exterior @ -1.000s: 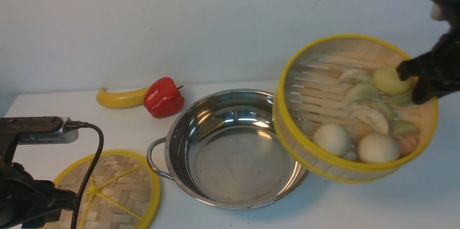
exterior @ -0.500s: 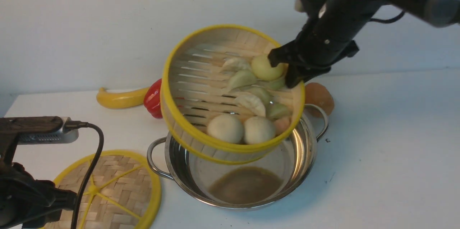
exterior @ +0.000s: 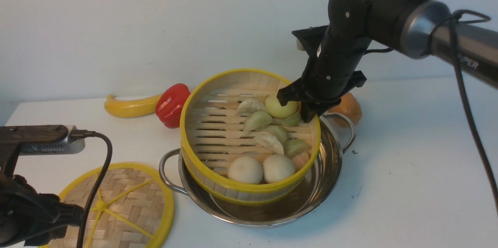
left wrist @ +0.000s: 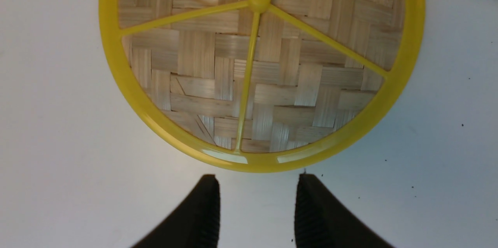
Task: Place the steamer in the pot on the white table, and put the lid on the steamer.
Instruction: 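Place the bamboo steamer basket of food into the steel pot with the right gripper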
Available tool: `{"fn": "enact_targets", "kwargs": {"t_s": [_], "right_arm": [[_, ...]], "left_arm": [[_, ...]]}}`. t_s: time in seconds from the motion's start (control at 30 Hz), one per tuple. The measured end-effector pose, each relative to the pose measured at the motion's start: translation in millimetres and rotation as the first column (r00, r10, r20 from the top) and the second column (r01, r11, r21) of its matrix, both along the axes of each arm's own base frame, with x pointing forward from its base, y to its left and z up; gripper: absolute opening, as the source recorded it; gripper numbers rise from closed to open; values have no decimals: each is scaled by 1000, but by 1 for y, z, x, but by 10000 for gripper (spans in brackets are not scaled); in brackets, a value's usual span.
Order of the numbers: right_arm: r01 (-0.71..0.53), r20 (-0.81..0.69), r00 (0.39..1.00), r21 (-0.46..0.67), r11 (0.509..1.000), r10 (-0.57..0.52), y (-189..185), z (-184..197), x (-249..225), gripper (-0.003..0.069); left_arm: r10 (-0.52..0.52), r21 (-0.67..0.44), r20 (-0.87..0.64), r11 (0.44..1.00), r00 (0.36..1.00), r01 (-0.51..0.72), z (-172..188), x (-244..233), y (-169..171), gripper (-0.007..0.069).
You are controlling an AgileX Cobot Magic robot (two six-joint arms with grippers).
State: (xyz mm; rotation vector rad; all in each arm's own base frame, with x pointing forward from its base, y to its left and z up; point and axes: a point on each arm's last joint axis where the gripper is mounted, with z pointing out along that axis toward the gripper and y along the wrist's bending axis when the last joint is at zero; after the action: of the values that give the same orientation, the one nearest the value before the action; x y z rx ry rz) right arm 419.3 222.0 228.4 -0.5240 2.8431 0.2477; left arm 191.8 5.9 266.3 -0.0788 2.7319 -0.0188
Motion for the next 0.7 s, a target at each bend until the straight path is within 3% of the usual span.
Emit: {"fn": "enact_targets", "kwargs": {"t_s": [0.7], "right_arm": [[-6, -51, 999, -76, 997, 2, 0, -41, 9, 51]], "left_arm": [[0, 0, 11, 1000, 1000, 0, 0, 1, 0, 262]]}}
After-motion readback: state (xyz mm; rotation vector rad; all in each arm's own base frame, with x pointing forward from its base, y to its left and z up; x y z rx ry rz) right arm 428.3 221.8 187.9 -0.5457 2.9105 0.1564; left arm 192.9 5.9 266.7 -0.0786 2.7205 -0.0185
